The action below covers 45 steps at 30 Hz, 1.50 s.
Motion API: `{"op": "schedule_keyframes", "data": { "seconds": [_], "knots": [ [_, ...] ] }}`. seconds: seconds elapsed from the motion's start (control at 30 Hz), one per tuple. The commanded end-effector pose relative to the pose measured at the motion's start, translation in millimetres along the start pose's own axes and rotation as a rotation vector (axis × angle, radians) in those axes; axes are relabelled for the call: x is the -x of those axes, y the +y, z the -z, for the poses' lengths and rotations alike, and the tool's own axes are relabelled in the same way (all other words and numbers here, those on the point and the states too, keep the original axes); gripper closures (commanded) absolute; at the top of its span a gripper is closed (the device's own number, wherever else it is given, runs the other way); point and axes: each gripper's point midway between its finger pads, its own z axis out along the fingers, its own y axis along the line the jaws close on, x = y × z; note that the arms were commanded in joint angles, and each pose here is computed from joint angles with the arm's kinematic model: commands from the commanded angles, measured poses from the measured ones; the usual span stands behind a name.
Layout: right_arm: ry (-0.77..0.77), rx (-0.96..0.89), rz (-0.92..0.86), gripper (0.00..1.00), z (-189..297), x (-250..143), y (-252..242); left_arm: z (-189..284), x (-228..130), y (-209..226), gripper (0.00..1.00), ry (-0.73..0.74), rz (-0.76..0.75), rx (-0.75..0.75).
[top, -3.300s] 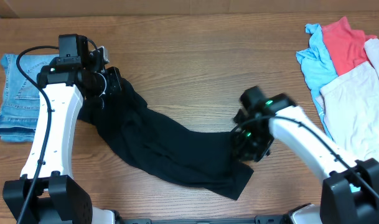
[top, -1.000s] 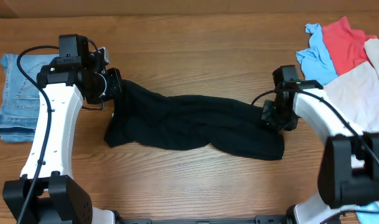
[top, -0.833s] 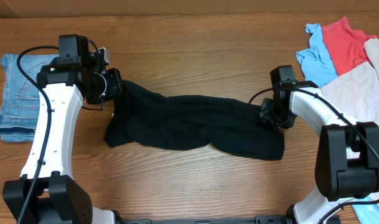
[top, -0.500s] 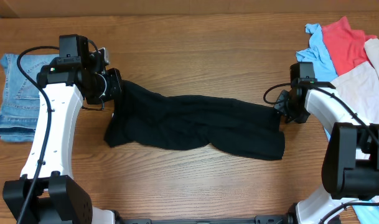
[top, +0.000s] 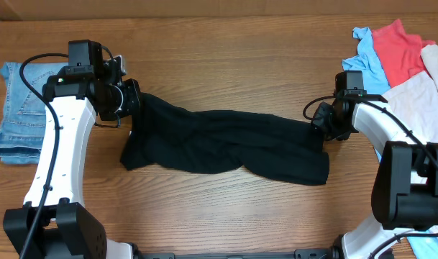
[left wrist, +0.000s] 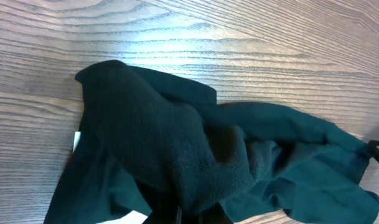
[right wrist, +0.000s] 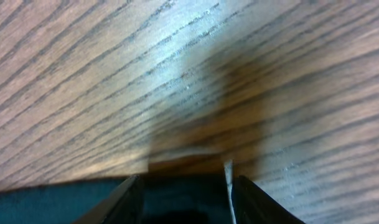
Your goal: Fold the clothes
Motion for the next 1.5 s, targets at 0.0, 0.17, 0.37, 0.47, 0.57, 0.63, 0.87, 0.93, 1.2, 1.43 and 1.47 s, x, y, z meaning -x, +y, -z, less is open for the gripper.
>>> {"op": "schedule_keyframes", "data": {
  "seconds": [0.0, 0.17, 0.37, 0.47, 0.57, 0.63, 0.87, 0.93, 1.2, 1.43, 1.47],
  "knots": [
    [0.034, -0.008, 0.006, 0.63, -13.0, -5.8, -1.7, 3.0, 6.3, -3.5, 0.96, -0.016, -0.030, -0.007],
    [0.054, -0.018, 0.004, 0.96, -14.6, -10.1, -3.8, 3.1, 6.5, -3.4, 0.96, -0.016, -0.030, -0.007],
    [-0.111, -0.034, 0.046, 0.96, 86.0, 61.2, 10.2, 24.2, 35.3, -11.7, 0.96, -0.119, -0.065, -0.021],
    [-0.253, 0.010, 0.080, 0.96, 182.6, 101.2, 29.6, 68.4, 66.1, -29.0, 0.96, -0.236, -0.096, -0.039],
    [-0.369, 0.050, 0.084, 0.96, 277.1, 111.4, 39.9, 123.4, 82.8, -51.1, 0.96, -0.329, -0.126, -0.057],
    [-0.415, 0.068, 0.085, 0.96, 318.6, 104.9, 40.2, 154.1, 80.0, -61.5, 0.96, -0.355, -0.155, -0.058],
    [-0.545, 0.118, 0.088, 0.96, 401.9, 70.1, 31.6, 231.5, 57.0, -67.6, 0.96, -0.449, -0.164, -0.047],
    [-0.573, 0.122, 0.086, 0.96, 413.6, 63.2, 28.3, 255.2, 47.0, -71.0, 0.96, -0.508, -0.197, -0.043],
    [-0.468, 0.042, 0.099, 0.96, 363.1, 91.5, 30.5, 256.8, 35.4, -70.2, 0.96, -0.493, -0.199, -0.040],
    [-0.184, -0.066, 0.097, 0.67, 226.8, 130.6, 36.5, 176.2, 59.5, -40.5, 0.96, -0.304, -0.129, 0.007],
    [-0.143, -0.081, 0.095, 0.67, 214.4, 127.8, 34.5, 162.5, 62.3, -35.8, 0.96, -0.273, -0.118, 0.012]
  ]
}}
